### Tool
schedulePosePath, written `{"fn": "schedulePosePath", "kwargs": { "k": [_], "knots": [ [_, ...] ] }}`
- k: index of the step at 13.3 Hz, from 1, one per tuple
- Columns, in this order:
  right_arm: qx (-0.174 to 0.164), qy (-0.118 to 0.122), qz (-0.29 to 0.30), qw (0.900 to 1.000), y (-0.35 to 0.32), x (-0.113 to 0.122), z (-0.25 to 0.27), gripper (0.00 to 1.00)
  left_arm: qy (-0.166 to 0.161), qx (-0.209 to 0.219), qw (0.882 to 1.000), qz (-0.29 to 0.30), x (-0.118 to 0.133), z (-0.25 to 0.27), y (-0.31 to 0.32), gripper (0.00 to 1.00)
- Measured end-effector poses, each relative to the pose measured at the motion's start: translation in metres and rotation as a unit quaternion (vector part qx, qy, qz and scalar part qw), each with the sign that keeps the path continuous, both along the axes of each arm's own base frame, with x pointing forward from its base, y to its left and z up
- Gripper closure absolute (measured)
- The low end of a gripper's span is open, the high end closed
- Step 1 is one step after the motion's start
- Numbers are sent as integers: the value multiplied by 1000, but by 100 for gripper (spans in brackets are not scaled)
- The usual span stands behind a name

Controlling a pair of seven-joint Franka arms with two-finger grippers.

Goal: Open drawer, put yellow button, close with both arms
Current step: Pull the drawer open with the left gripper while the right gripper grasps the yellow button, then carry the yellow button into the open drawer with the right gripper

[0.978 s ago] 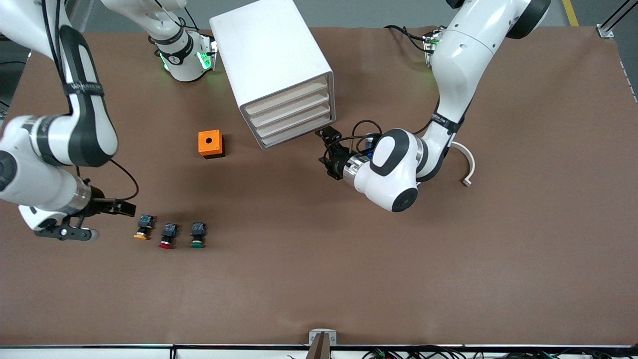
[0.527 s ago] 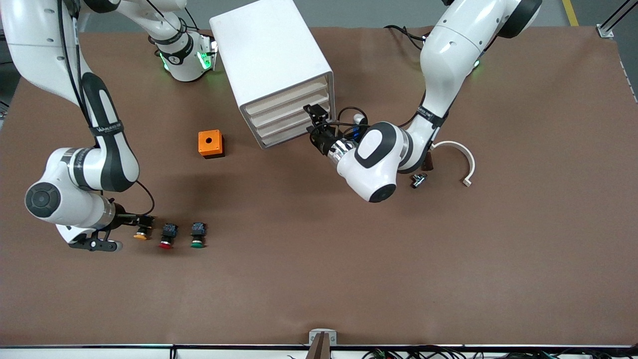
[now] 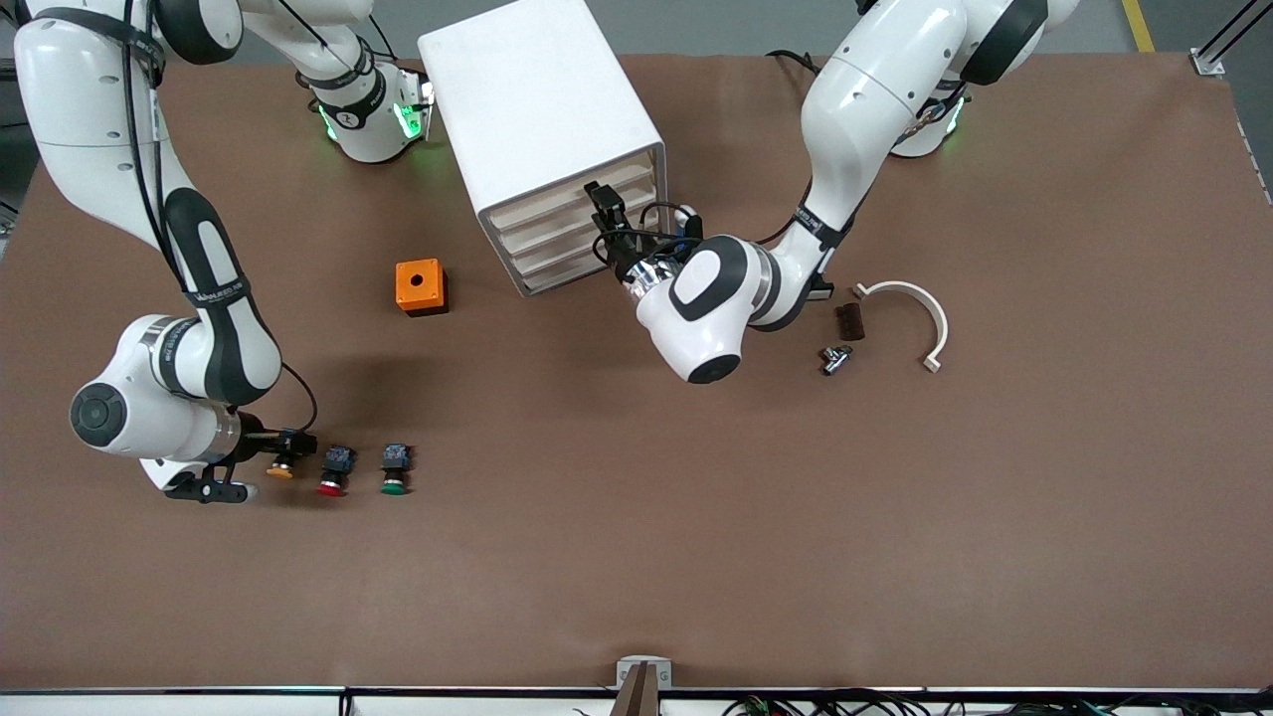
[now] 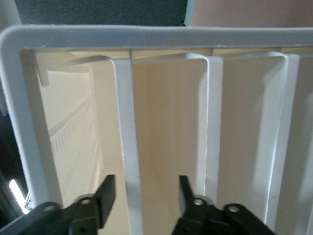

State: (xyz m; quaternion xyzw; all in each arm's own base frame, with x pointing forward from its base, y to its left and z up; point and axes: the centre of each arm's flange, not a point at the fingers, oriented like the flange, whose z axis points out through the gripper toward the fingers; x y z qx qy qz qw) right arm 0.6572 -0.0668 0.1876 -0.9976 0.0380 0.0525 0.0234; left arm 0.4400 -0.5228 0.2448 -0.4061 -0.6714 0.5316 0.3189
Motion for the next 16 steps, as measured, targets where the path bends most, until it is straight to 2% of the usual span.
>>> {"fn": "schedulePosePath", "kwargs": {
  "k": [1,2,3,6,7,8,11,16],
  "knots": [
    [0,-1,3,1000,-1,0,0,4,6,5,1000,1,-2,-2,-2,43],
    [1,-1,6,1000,-2,0,0,4,8,9,1000,1,-3,-2,-3,50],
    [1,-1,7,1000,-3,0,0,10,10,12,1000,2,-4,-1,-4,50],
    [2,0,8,1000,-3,0,0,44,21,10,1000,2,-5,5,-6,82],
    [2,0,9,1000,-2,0,0,54,20,9,1000,2,-4,6,-7,86],
    [2,0,9,1000,-2,0,1,59,20,9,1000,3,-3,6,-6,86],
    [3,-1,10,1000,-1,1,1,59,13,8,1000,15,12,8,4,86],
    [3,-21,16,1000,2,18,34,59,-23,-7,995,93,101,25,80,86]
  ]
}}
